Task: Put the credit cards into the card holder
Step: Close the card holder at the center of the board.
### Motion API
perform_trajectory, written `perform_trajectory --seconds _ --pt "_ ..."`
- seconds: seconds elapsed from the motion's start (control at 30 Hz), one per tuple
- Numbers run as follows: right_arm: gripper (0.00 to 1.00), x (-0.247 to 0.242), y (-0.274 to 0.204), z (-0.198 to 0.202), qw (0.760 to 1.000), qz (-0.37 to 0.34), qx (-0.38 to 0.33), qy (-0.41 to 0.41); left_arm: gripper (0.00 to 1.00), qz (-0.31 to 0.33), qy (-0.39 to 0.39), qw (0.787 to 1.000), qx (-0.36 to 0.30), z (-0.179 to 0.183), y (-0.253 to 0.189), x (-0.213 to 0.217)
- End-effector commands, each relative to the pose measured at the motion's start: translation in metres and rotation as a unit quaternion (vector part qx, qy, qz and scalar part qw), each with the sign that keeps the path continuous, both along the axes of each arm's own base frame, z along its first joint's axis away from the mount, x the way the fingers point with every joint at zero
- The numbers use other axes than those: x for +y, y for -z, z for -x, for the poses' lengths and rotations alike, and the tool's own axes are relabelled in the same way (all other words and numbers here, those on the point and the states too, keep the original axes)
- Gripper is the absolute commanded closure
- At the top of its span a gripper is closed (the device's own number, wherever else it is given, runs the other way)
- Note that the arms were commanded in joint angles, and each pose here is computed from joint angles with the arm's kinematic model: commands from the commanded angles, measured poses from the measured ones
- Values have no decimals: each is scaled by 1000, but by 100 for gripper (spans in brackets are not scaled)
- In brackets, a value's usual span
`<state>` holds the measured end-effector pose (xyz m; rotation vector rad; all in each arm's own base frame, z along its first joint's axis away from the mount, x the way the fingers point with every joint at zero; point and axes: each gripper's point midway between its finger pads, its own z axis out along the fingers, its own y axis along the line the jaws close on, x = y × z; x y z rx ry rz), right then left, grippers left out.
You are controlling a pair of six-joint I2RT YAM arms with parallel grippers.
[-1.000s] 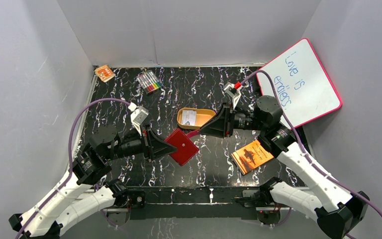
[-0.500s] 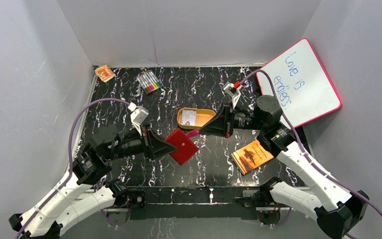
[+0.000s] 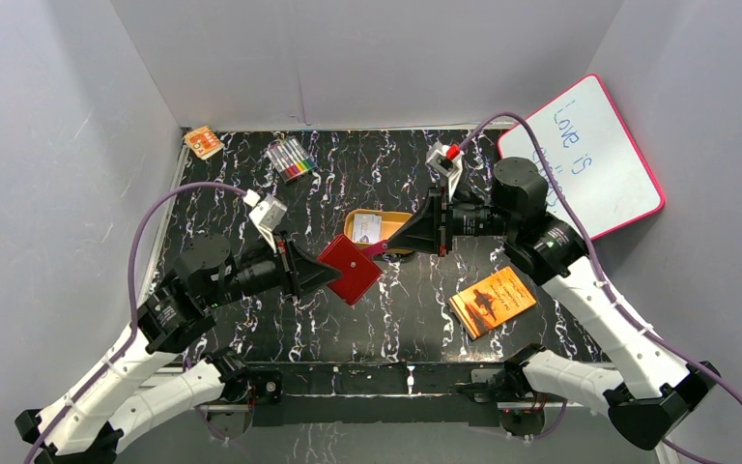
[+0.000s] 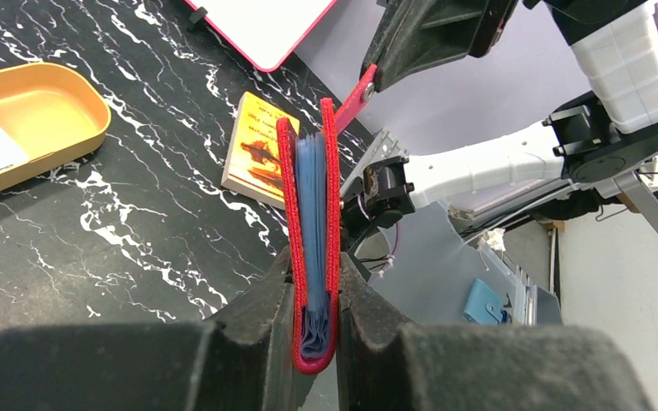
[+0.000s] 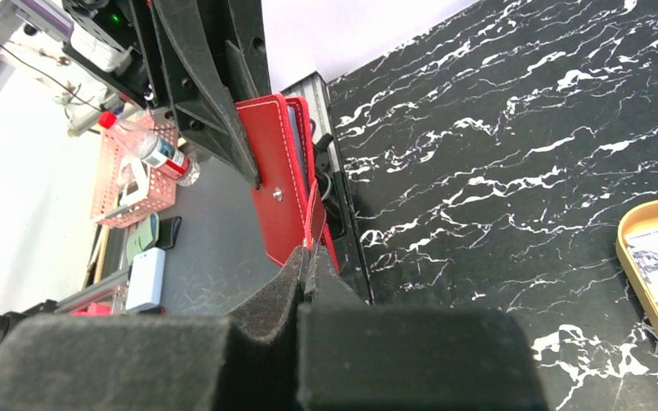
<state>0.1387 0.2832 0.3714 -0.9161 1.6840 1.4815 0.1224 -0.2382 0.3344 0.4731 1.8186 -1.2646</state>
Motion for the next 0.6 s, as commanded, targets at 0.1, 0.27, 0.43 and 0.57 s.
perform_trajectory --seconds 0.1,0.27,0.43,0.57 --pt "100 0 -19 2 998 -1 -52 -21 100 -20 -36 999 16 -16 -5 1" --pt "100 8 -14 0 999 -1 -41 -26 100 -27 -69 997 31 -29 -6 0" --pt "100 16 -3 -6 999 6 -33 -14 100 -19 -89 995 50 -38 -9 -4" --pt "100 21 5 -13 1000 12 -26 1 100 -9 -80 995 64 -38 -10 -11"
